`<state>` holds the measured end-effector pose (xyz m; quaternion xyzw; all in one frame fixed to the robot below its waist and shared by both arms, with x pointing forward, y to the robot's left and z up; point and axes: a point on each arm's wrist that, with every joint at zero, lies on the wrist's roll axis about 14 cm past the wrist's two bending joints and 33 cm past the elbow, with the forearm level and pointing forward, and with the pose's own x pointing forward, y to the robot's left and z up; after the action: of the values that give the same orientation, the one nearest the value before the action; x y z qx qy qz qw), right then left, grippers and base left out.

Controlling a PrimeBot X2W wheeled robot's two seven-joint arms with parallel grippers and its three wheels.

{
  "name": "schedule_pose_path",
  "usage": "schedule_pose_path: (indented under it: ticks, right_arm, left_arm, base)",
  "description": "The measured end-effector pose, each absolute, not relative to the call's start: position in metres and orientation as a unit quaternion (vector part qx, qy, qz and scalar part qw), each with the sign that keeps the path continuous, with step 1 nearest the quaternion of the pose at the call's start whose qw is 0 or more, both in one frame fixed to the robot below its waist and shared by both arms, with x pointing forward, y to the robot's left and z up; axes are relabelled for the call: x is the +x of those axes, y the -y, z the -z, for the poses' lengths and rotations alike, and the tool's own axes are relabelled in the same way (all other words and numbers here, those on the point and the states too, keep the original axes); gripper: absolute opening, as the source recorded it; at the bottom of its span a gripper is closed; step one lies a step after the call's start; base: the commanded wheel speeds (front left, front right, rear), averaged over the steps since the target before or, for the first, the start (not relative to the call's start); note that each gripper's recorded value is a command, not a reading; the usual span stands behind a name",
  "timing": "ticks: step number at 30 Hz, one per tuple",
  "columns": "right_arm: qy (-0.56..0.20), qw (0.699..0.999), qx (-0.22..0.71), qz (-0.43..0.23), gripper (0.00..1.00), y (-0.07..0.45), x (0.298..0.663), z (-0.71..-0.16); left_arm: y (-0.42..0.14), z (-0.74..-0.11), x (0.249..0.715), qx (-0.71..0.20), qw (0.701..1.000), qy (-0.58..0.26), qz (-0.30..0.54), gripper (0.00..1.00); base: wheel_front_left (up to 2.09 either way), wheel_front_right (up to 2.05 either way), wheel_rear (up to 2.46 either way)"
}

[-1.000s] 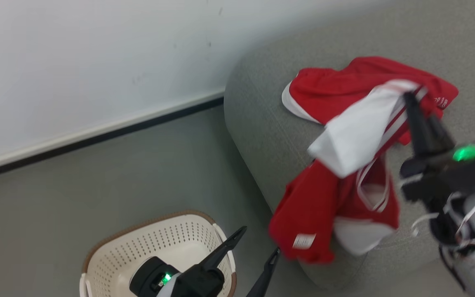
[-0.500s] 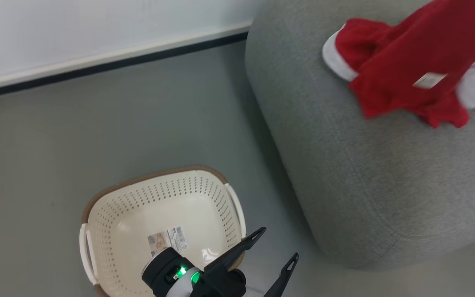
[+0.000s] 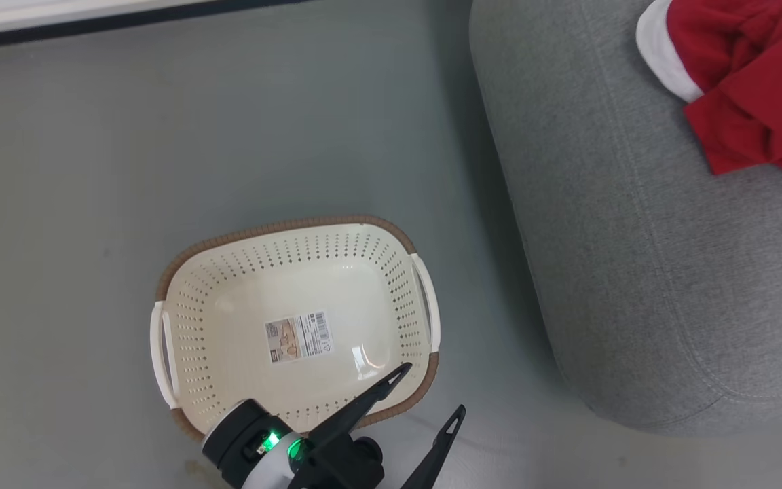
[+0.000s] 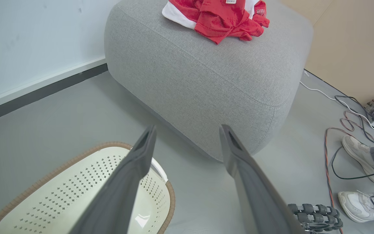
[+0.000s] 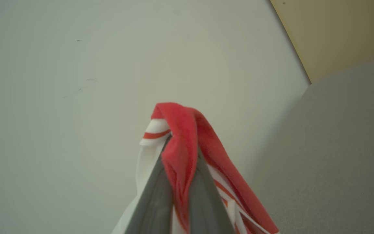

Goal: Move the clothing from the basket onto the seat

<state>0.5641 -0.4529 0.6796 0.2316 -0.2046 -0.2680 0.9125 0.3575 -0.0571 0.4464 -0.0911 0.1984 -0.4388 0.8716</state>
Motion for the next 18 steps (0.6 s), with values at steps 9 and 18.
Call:
schedule_pose_path:
  ticks: [9, 18]
  right_arm:
    - [0.112, 0.881, 0.286, 0.359, 0.0, 0.47, 0.561, -0.563]
    - [0.06, 0.872, 0.275, 0.401, 0.01, 0.476, 0.538, -0.52]
  left_arm:
    - [0.047, -0.421, 0.363, -0.086, 0.869, -0.234, 0.428, 1.0]
    - [0.049, -0.419, 0.364, -0.084, 0.866, -0.238, 0.431, 1.0]
  base:
    - [0.0, 0.0, 0.0]
    - [0.0, 0.0, 0.0]
